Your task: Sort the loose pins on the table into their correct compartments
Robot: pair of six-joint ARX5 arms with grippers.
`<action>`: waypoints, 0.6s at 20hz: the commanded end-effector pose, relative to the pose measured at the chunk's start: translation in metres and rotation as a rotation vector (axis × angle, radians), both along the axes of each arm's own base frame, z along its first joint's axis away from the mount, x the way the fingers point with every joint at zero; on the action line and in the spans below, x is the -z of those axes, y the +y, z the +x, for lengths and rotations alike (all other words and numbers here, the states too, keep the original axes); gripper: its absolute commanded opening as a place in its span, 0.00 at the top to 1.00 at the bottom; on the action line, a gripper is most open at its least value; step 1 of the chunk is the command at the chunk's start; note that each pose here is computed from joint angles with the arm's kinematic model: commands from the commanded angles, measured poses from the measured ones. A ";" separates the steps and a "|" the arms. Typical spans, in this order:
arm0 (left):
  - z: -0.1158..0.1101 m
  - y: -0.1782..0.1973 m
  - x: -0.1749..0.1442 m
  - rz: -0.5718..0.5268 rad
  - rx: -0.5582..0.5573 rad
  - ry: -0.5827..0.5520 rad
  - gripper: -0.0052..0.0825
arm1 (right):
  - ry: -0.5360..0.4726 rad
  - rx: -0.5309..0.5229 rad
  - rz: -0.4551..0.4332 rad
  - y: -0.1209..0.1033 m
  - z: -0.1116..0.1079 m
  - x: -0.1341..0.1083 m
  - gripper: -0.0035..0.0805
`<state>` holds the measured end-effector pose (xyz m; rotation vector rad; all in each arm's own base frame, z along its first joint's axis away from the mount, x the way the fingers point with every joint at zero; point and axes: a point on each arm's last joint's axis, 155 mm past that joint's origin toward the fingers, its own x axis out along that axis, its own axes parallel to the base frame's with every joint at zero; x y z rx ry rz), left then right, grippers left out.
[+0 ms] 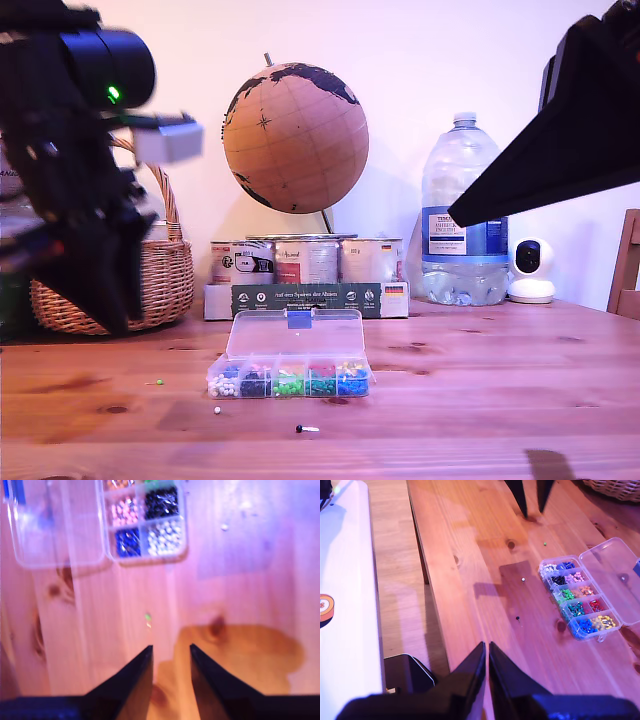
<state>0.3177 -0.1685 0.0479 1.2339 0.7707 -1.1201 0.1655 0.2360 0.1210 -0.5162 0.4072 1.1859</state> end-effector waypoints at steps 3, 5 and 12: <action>0.002 0.001 0.018 0.027 0.020 0.025 0.71 | -0.015 -0.010 0.012 0.003 0.000 -0.006 0.97; 0.008 0.002 0.018 0.025 0.013 0.007 0.71 | -0.015 -0.010 0.012 0.003 0.000 -0.006 0.97; 0.017 0.004 0.013 0.012 -0.037 -0.012 0.71 | -0.021 -0.010 0.018 0.004 0.001 -0.007 0.97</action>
